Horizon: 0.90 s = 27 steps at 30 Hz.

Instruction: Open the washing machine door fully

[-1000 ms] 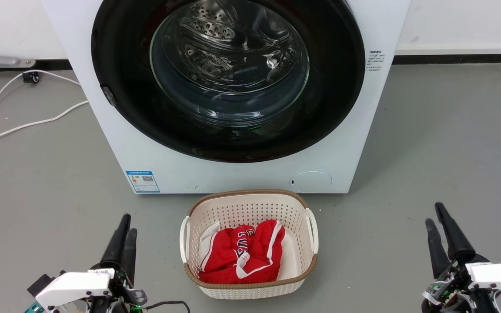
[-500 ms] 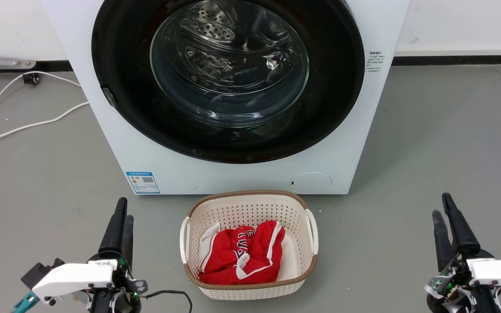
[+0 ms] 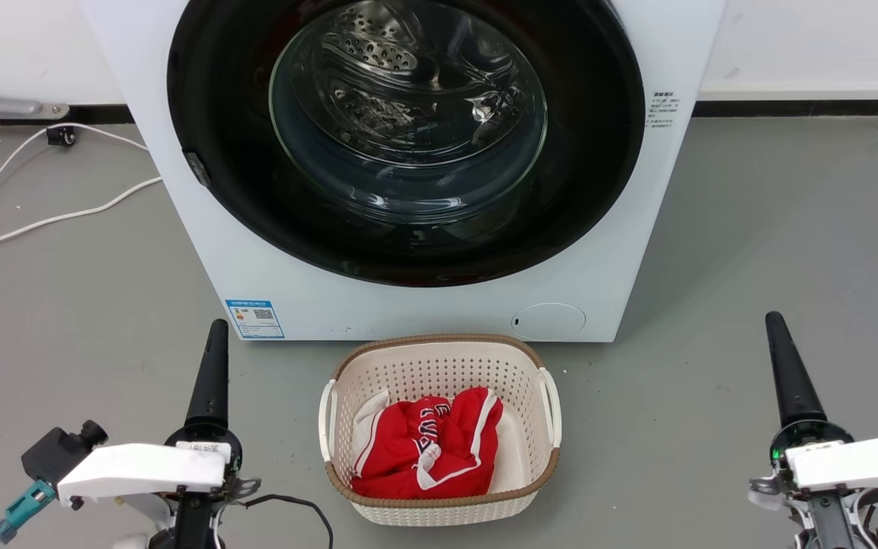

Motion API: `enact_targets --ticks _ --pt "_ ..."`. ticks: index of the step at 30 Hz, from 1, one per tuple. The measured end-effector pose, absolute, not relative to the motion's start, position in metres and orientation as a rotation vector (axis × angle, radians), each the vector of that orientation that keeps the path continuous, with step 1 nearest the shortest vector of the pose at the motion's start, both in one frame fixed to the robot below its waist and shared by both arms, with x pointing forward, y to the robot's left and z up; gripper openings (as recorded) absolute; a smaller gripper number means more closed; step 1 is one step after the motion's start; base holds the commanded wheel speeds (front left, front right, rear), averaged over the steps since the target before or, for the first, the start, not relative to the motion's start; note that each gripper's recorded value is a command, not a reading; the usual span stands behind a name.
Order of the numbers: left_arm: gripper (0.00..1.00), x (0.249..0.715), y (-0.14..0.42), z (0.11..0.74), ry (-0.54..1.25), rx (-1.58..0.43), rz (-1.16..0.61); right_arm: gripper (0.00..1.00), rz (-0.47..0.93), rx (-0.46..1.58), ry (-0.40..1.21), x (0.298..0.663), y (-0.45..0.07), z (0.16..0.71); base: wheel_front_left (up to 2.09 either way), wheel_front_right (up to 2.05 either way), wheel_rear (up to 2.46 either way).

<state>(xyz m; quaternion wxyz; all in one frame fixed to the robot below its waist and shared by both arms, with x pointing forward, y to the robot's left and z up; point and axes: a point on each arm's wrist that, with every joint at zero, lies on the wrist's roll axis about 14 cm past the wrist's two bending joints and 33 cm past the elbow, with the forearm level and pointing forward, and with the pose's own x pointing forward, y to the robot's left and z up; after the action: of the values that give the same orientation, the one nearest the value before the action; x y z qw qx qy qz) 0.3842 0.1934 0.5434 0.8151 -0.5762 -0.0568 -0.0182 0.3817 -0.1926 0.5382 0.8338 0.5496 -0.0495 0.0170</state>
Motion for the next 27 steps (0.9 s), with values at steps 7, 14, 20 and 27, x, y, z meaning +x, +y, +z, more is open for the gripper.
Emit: enact_targets --ticks 7,14,20,27 --pt "1.00 0.383 0.193 0.553 -0.155 -1.055 -0.047 1.00 0.077 0.953 -0.131 0.381 -0.182 0.551 0.00 0.00 0.00" --pt "1.00 0.381 0.193 0.557 -0.171 -0.918 -0.044 1.00 0.090 0.814 -0.141 0.379 -0.176 0.554 0.00 0.00 0.00" --pt "1.00 0.379 0.196 0.559 -0.185 -0.772 -0.034 1.00 0.092 0.651 -0.140 0.377 -0.173 0.552 0.00 0.00 0.00" --pt "1.00 0.376 0.199 0.558 -0.190 -0.643 -0.015 1.00 0.092 0.517 -0.138 0.377 -0.171 0.548 0.00 0.00 0.00"
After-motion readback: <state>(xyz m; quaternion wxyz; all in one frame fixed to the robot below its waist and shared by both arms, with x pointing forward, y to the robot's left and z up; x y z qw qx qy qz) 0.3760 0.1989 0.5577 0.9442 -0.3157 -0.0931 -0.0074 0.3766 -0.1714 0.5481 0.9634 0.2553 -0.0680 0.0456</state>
